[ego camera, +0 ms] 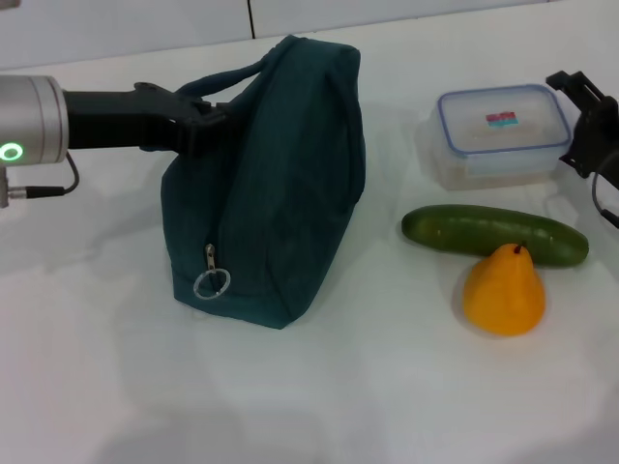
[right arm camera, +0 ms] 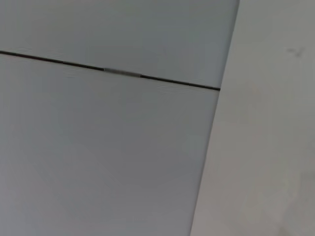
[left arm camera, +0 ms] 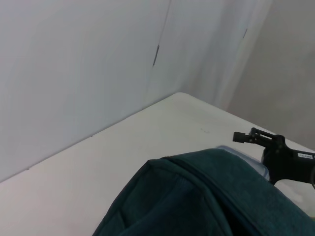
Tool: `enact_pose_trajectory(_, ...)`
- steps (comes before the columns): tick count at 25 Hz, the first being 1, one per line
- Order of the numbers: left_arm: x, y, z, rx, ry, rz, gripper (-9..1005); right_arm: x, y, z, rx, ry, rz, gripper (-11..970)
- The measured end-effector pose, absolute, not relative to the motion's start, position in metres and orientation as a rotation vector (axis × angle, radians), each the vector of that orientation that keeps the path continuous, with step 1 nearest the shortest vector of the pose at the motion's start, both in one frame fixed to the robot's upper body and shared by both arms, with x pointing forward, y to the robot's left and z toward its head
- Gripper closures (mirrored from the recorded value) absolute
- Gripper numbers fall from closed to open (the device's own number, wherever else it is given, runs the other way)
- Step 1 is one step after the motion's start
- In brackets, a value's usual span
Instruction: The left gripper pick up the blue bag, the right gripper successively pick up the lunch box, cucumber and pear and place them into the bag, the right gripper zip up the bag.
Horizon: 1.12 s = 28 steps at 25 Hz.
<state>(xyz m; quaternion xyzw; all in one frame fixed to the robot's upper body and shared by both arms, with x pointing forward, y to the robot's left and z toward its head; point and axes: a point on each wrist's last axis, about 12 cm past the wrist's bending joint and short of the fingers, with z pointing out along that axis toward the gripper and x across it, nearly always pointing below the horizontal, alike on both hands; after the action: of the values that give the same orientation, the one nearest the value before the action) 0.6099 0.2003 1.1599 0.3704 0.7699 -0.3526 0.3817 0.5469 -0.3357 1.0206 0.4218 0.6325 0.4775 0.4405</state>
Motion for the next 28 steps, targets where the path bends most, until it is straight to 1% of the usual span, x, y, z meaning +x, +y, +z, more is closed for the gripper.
enact_pose_trajectory(10, 0.6098, 0.1991, 1.1595, 0.947, 1.965, -0.904, 945, 0.5488, -0.3318, 1.0242, 1.028, 1.551, 1.215, 91)
enact_pose_trajectory(22, 0.6068, 0.1953, 1.1534, 0.966, 1.967, -0.922, 945, 0.5442, -0.3307, 1.0197, 1.068, 1.535, 1.216, 182)
enact_pose_trajectory(28, 0.6069, 0.1951, 1.1531, 0.969, 1.966, -0.922, 945, 0.5429, -0.3303, 1.0193, 1.07, 1.527, 1.22, 438)
